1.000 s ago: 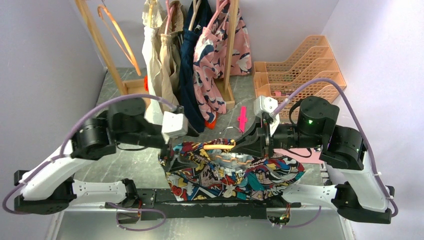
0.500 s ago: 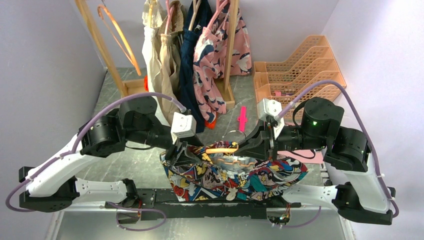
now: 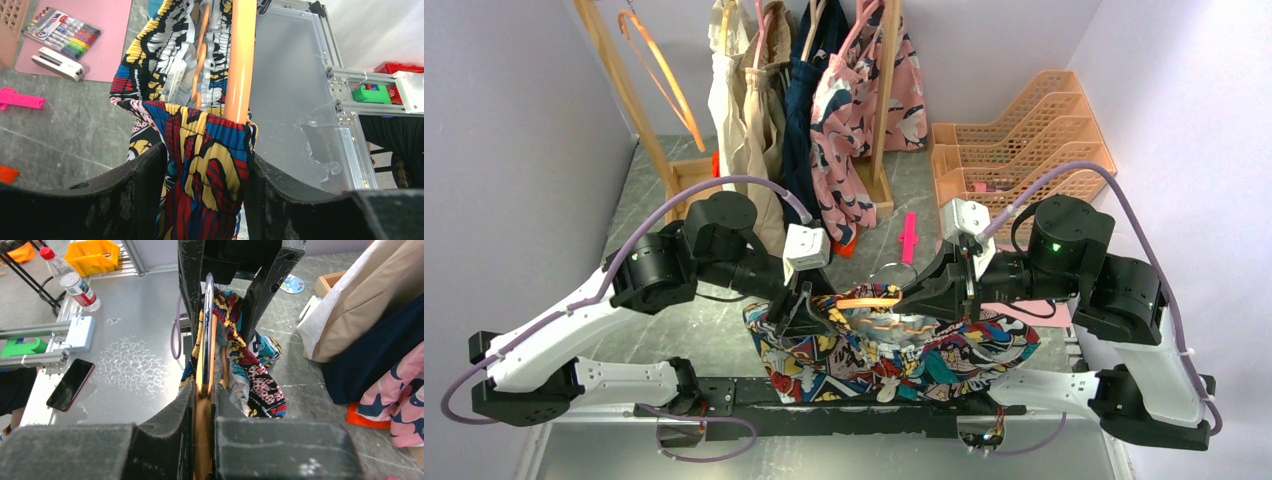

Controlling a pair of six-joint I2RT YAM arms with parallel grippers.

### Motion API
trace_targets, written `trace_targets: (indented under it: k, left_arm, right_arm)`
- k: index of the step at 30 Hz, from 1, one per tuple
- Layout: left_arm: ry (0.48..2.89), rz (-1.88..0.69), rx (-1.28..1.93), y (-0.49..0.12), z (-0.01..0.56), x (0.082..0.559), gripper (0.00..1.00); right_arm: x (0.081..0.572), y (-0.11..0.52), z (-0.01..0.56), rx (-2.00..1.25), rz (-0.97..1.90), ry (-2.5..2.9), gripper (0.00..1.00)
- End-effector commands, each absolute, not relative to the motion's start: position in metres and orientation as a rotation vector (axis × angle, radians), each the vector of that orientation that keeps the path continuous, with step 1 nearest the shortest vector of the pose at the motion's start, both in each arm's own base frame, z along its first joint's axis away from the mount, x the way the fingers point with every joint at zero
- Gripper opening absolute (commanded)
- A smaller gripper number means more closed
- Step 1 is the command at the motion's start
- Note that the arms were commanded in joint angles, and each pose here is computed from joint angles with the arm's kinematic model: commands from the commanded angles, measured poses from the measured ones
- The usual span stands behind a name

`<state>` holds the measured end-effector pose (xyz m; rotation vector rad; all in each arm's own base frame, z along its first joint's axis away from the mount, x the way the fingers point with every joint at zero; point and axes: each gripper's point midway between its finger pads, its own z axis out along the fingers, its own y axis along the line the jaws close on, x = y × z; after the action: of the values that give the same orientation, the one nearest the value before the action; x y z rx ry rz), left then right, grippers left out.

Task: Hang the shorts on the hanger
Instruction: Hang the shorts on the hanger.

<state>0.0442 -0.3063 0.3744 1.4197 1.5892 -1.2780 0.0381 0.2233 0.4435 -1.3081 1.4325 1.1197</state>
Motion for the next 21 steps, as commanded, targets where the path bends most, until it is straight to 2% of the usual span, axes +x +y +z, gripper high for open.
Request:
trace_targets:
  k: [1,4,9,10,21]
  left_arm:
    - [1.522,-1.353,1.398,-0.308,0.392,0.038,0.56]
    - [1.513,-1.360,1.405,-0.309,0.394,0.037,0.47]
    - [1.512,-1.341,1.391,-0.309,0.394,0.040,0.12]
    - [1.515,-1.334,1.386,-0.309,0.393,0.041,0.08]
    - [1.529,-1.274,1.339,-0.307,0.389,0.052,0.07]
  right_arm:
    - [0.034,0.222,0.466,-1.285,1.143,1.322,0.00]
    - [0.034,0.223,0.466,-1.283,1.145,1.320,0.00]
    - [0.035,0.225,0.465,-1.282,1.145,1.327,0.00]
    - [0.035,0.225,0.465,-1.280,1.146,1.327,0.00]
    - [0.037,0.228,0.465,-1.272,1.154,1.335,0.00]
